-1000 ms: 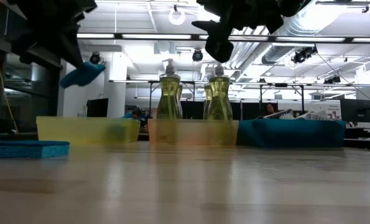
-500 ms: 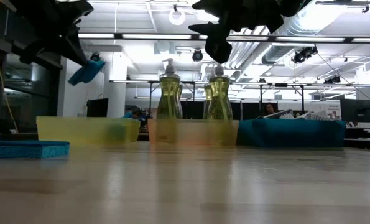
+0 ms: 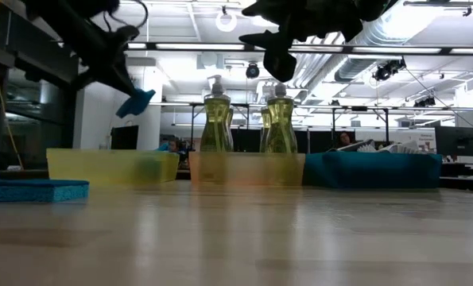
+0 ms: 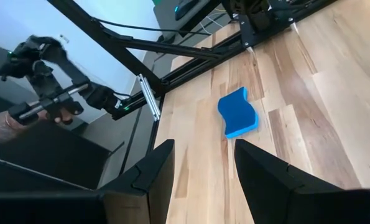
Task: Pick & Place Kitchen Sink Supplies
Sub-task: Put the blue sponge into the yellow bin
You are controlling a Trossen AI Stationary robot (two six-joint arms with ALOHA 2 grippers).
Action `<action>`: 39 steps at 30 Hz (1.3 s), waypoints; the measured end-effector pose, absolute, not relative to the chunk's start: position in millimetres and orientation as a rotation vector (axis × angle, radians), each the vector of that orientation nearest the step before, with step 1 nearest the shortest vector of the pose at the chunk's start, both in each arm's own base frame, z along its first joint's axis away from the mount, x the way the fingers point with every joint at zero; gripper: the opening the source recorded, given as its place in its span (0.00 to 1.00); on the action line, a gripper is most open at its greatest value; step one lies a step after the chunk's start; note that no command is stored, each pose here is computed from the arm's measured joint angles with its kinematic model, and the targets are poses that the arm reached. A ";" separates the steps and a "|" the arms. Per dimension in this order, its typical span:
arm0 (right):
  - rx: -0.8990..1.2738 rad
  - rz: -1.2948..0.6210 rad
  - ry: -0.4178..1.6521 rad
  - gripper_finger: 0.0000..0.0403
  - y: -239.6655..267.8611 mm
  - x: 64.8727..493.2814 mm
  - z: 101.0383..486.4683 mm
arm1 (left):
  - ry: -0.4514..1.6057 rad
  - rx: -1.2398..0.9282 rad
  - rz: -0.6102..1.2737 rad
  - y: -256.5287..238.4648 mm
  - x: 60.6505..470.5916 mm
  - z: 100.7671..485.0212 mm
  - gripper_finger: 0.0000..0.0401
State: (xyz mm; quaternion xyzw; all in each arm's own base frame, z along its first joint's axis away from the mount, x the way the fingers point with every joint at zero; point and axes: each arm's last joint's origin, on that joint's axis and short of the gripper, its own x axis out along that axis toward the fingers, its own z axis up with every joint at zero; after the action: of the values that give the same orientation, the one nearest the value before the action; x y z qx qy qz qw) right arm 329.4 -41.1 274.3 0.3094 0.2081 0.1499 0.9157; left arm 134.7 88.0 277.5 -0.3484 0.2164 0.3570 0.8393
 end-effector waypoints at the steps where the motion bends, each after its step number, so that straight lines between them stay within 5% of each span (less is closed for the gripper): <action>1: 0.638 0.306 0.428 0.40 -40.6 329.5 274.3 | 0.466 -0.741 0.725 94.5 135.7 276.2 0.00; 17: 0.660 0.279 0.437 0.40 -26.3 331.8 273.9 | 0.524 -0.830 0.598 181.6 115.1 238.5 0.00; 39: 0.667 0.184 0.419 0.40 -25.3 333.0 273.5 | 0.561 -1.006 0.579 224.6 104.4 191.0 0.00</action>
State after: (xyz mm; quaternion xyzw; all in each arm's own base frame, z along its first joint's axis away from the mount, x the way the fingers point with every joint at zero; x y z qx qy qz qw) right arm 333.0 -25.3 273.5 0.3245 0.2038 0.0897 0.9193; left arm 104.4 224.6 191.0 -0.4688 0.2614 0.2700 0.7994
